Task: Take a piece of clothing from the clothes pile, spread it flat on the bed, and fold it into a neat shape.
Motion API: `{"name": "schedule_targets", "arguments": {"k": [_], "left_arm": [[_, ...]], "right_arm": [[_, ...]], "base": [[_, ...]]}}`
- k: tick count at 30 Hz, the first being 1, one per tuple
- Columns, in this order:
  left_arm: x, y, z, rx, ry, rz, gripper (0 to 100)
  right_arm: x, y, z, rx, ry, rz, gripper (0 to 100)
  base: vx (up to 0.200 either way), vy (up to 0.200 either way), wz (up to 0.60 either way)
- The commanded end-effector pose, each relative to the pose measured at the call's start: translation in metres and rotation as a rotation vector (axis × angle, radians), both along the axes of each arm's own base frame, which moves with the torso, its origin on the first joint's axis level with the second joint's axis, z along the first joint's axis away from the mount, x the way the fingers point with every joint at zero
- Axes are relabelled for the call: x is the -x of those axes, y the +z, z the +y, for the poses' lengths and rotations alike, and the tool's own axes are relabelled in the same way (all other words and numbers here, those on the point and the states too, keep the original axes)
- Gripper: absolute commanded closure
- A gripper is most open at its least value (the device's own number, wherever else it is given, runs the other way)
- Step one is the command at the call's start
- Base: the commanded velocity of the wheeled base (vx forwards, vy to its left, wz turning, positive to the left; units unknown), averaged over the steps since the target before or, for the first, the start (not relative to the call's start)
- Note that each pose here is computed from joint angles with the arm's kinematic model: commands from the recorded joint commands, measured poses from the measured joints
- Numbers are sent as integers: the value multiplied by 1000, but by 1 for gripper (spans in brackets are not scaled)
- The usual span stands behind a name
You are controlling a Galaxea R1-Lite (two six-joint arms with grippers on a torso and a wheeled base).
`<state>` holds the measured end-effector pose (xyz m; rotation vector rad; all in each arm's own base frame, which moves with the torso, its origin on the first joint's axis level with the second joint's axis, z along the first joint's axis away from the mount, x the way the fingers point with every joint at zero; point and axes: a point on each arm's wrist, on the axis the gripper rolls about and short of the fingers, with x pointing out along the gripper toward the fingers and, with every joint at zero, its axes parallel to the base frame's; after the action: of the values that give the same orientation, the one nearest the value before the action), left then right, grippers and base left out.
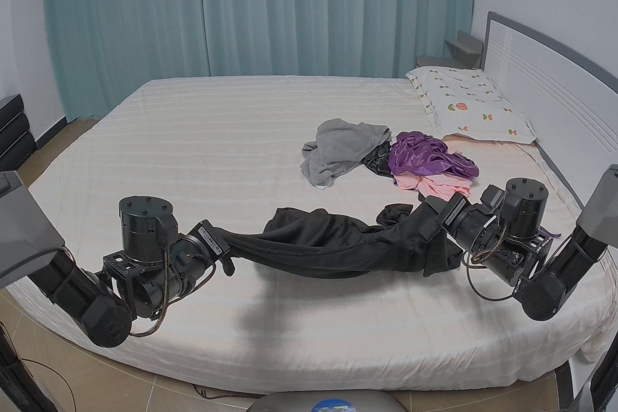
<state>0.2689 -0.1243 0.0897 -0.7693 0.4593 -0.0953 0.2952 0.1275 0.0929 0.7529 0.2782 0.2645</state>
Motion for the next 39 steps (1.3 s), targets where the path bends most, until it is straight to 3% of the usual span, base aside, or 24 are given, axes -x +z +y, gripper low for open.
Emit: {"name": "schedule_targets", "arguments": {"k": [1, 39], "left_arm": [[0, 4, 1, 5, 4, -13, 100], [2, 17, 9, 20, 20, -56, 100]], "right_arm": [[-1, 2, 0, 1, -8, -9, 100], [-1, 9, 0, -13, -19, -55, 100]], "base": [[0, 200, 0], [0, 200, 0]]}}
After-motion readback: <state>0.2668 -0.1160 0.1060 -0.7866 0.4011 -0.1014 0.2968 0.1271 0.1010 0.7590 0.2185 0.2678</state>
